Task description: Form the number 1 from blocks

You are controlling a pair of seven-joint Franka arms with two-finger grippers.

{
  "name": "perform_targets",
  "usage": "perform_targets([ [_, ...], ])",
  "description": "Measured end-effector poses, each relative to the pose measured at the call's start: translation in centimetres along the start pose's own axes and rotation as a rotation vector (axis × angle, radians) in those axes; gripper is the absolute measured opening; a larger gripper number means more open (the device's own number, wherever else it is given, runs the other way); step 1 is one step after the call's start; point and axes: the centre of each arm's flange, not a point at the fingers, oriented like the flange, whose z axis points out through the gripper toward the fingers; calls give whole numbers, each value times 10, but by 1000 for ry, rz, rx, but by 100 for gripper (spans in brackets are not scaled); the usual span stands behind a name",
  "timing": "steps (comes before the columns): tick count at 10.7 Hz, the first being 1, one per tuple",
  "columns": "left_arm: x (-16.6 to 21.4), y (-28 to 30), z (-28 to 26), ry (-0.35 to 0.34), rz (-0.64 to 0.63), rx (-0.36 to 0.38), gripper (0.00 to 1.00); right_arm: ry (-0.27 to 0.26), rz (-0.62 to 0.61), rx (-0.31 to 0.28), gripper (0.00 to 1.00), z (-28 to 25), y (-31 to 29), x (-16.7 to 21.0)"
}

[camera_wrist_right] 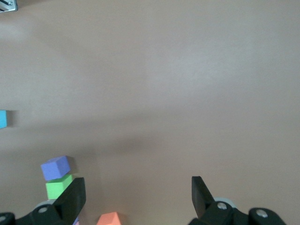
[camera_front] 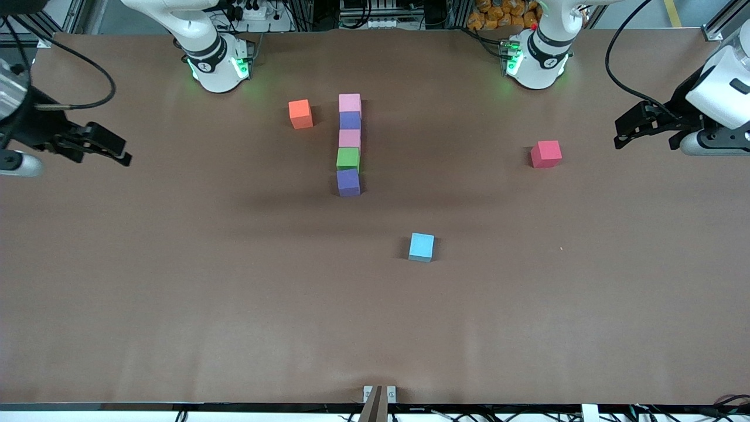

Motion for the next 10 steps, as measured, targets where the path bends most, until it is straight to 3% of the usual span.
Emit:
perform_targets([
  [3,1,-6,-7,16,-10,-2,100,4,-35,-5,100,-2,55,6],
  [10,1,-8,-7,16,-13,-2,100,19,-58,-39,100,-18,50,-5],
])
